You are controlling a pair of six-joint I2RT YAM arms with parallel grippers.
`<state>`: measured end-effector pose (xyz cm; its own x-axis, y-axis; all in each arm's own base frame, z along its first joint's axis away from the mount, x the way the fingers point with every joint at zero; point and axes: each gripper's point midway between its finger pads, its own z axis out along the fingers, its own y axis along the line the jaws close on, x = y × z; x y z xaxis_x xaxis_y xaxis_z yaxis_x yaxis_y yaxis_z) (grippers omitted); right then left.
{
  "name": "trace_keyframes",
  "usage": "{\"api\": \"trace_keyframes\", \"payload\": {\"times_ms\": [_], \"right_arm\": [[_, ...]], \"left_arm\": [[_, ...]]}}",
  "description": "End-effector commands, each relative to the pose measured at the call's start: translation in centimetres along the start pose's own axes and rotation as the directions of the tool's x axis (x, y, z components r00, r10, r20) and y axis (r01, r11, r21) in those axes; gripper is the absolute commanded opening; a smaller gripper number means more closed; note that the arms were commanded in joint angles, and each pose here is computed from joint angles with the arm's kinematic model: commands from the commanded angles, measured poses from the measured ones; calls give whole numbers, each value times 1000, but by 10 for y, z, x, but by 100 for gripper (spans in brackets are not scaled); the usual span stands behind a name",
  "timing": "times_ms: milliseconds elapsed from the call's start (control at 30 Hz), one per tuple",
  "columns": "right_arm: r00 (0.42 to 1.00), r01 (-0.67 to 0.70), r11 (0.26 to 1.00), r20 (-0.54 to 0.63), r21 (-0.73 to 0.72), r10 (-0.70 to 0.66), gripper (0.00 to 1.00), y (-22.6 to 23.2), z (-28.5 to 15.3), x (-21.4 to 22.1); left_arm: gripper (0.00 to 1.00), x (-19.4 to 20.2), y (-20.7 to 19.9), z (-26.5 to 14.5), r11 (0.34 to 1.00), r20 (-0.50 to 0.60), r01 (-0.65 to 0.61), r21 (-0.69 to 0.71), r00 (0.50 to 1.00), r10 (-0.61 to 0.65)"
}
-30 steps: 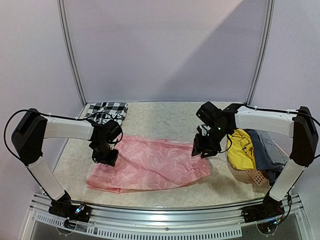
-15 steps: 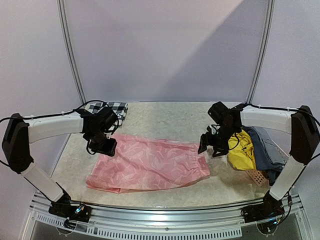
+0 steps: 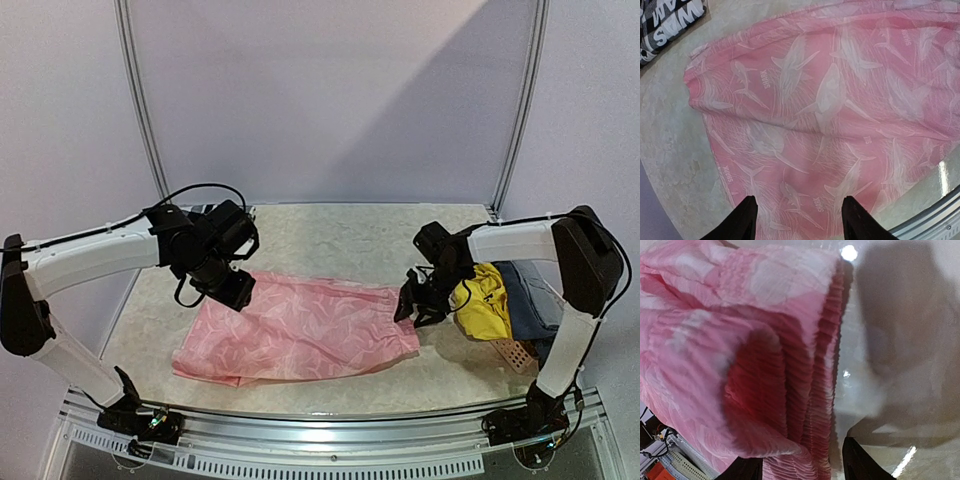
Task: Fold and stack the mixed laundry pile
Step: Pick up the rectangle-folded shorts from the center of the board.
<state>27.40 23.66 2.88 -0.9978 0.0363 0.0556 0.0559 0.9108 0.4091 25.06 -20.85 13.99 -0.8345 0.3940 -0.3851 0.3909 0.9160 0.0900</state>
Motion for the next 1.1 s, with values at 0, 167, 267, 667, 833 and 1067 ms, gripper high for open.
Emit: {"api": "trace_keyframes", "payload": {"times_ms": [0, 167, 267, 667, 833, 1067], "right_arm": [[1000, -3, 999, -2, -34, 3, 52, -3, 13, -8], [1000, -22, 996, -23, -90, 21, 39, -2, 32, -5], [998, -48, 990, -40, -131, 43, 33, -3, 44, -1], [998, -65, 975, -37, -211, 58, 0, 13, 35, -2], [997, -76, 973, -7, -220, 77, 0, 29, 1, -5], [993, -114, 982, -1, -150, 116, 41, 31, -24, -6]], "left_arm": [[59, 5, -5, -7, 999, -9, -44, -13, 999, 44], [59, 5, -5, -11, 998, -17, -66, -20, 998, 66], [59, 2, -5, -14, 997, -15, -71, -19, 997, 71], [58, -3, -27, -25, 994, 7, -95, 60, 995, 95], [59, -15, -71, -41, 973, 99, -184, 141, 980, 171], [60, -29, -146, -58, 892, 263, -442, 98, 876, 405]]}}
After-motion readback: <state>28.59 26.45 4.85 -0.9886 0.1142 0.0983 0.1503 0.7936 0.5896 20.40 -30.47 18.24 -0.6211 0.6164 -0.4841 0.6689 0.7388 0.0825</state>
